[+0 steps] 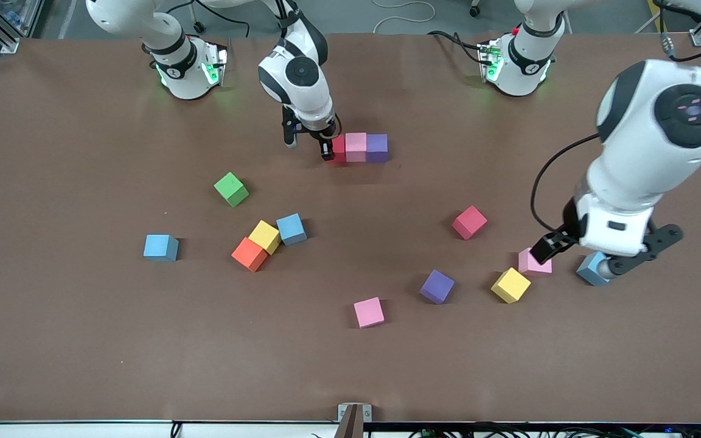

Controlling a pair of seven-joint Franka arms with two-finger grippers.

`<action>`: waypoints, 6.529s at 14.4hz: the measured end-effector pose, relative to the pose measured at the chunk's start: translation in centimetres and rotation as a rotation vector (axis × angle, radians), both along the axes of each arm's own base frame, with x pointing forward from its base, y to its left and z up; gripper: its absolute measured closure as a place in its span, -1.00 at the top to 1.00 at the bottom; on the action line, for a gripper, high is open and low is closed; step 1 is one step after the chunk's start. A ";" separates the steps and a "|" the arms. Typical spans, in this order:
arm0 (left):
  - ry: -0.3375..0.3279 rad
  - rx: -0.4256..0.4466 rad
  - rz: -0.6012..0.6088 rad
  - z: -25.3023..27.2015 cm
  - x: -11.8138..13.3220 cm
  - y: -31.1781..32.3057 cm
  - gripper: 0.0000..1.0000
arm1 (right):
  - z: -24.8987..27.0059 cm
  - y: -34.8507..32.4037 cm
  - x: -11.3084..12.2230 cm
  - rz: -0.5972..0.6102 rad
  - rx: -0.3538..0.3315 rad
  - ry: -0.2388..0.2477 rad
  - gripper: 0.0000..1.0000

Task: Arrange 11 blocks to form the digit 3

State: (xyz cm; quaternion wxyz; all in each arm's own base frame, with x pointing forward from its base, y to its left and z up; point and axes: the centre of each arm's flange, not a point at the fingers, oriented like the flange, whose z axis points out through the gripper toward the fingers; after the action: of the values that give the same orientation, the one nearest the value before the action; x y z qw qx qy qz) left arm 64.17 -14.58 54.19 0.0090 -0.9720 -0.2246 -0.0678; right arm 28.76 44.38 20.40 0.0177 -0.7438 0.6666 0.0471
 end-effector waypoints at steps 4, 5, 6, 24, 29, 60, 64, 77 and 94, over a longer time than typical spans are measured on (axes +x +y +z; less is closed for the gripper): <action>0.029 0.074 -0.116 4.8 -2.2 5.7 1.00 | -1.0 0.0 -0.4 0.005 -0.015 0.011 0.73; 0.030 0.090 -0.166 6.0 -2.9 6.8 1.00 | -1.3 0.0 -0.4 0.006 -0.019 0.013 0.90; 0.031 0.104 -0.221 7.1 -3.5 8.0 1.00 | -1.5 0.0 -0.5 0.007 -0.022 0.015 0.99; 0.122 -0.004 -0.453 11.9 -11.5 8.3 1.00 | 5.0 0.3 1.1 0.014 -0.014 0.028 1.00; 0.116 -0.004 -0.447 11.7 -11.3 8.6 1.00 | 10.9 -2.7 9.2 0.044 0.006 -0.010 1.00; 0.085 0.010 -0.433 10.9 -9.4 10.1 1.00 | 1.0 -9.5 24.6 0.224 -0.094 -0.067 0.13; 0.090 0.009 -0.434 10.5 -9.2 10.2 1.00 | 1.3 -9.1 24.7 0.328 -0.088 -0.077 0.13; 0.096 0.007 -0.434 9.8 -8.6 11.2 1.00 | 3.7 -5.0 22.0 1.085 -0.066 -0.061 0.13; 0.096 0.007 -0.433 9.8 -8.6 11.2 1.00 | 1.8 1.0 10.8 1.476 -0.036 -0.129 0.13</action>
State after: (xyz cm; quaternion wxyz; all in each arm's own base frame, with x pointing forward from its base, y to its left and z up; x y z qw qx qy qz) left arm 55.60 -3.38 64.00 0.0082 -0.9997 -0.0097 -0.0227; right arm 39.52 45.38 22.20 0.0085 -0.9999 -0.0085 -0.0081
